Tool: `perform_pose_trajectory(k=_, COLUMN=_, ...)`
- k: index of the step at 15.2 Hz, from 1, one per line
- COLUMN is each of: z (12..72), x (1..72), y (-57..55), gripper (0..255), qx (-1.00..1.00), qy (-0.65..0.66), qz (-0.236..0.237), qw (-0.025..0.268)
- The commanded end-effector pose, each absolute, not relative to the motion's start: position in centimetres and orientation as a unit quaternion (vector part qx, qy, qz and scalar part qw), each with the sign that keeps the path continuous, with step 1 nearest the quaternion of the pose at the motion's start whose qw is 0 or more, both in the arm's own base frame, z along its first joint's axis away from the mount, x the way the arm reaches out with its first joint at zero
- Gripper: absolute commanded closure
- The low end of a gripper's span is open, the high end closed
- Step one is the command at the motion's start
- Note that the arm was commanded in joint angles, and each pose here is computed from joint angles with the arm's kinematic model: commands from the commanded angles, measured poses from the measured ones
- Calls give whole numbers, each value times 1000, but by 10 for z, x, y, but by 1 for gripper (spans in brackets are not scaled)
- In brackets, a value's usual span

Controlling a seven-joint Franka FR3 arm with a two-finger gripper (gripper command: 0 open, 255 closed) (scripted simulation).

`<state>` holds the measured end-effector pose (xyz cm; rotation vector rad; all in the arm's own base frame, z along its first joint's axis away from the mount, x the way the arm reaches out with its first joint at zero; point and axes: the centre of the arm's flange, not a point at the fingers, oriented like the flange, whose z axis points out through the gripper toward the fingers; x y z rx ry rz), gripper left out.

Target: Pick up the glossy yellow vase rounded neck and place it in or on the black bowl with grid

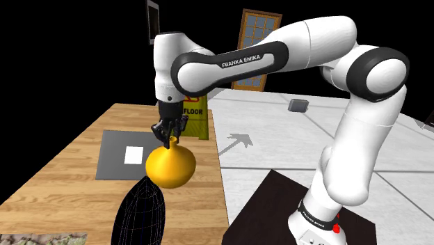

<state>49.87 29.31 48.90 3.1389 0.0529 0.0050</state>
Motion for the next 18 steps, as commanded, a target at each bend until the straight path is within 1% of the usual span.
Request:
perform_pose_trajectory(k=1, z=499, x=509, y=319, gripper=255, qx=1000, qy=16, qz=2, qw=1)
perform_pose_trajectory(k=9, z=529, x=534, y=420, gripper=255, qx=1000, qy=16, qz=2, qw=1)
perform_pose_trajectory(k=18, z=481, x=534, y=420, gripper=255, qx=1000, qy=16, qz=2, qw=1)
